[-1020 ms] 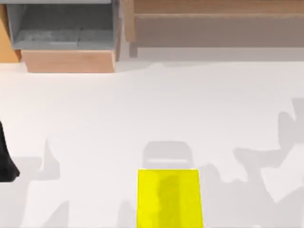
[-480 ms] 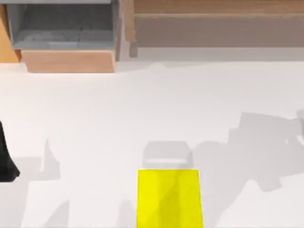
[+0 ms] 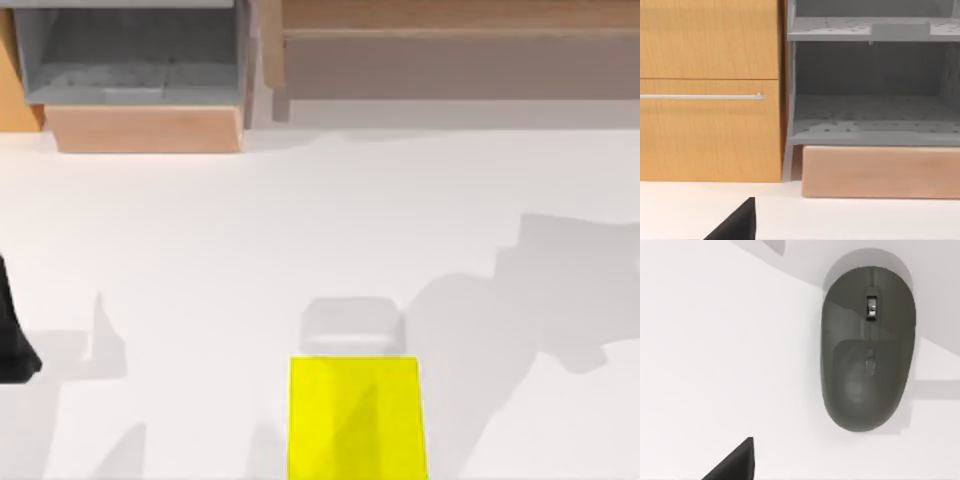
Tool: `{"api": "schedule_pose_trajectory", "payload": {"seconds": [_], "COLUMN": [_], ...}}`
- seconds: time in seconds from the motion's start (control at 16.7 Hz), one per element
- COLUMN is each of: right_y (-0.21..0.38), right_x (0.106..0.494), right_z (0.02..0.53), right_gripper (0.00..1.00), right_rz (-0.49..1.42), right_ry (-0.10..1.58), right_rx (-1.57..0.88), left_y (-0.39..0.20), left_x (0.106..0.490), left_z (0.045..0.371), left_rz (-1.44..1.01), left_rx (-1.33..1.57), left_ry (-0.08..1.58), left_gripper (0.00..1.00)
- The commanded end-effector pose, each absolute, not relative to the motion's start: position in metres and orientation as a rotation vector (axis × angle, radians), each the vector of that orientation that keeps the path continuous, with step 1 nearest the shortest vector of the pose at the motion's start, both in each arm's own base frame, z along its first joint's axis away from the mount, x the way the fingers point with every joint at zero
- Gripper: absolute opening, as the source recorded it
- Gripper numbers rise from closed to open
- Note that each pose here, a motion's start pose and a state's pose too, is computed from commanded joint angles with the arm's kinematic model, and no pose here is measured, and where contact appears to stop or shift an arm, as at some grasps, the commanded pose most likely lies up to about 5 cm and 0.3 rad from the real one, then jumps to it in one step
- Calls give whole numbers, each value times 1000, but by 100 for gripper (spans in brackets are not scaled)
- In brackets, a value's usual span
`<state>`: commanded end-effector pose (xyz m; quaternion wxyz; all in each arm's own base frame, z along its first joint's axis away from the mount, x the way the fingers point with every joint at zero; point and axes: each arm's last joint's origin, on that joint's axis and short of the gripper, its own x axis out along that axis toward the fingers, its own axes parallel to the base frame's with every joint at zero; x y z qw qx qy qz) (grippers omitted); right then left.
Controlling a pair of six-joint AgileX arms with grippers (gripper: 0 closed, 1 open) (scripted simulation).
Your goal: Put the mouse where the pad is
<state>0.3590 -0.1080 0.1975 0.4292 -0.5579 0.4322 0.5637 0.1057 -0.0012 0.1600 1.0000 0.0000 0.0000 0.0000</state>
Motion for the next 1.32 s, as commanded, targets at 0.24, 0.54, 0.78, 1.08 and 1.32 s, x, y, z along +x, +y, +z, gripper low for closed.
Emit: {"api": "schedule_pose_trajectory", "payload": {"seconds": [0.24,0.54,0.78,1.08,1.32], "right_y": [-107,-108,-108,-108,-108], "right_x": [359,362,359,358,358], "right_z": [193,140,101,98,98], "right_gripper": [100,100,100,100,70], "right_rz": [1408,1403,1405,1407,1407], "right_ry": [1078,1077,1078,1079,1079], "right_rx": [-1394,-1396,-1394,-1392,-1392], "left_y": [-1,-1,-1,-1,-1], "left_x": [106,106,106,106,106], "left_z": [160,160,160,160,160], "left_rz": [0,0,0,0,0], "left_rx": [0,0,0,0,0], "left_ry": [0,0,0,0,0], "left_gripper": [100,100,100,100,100]}}
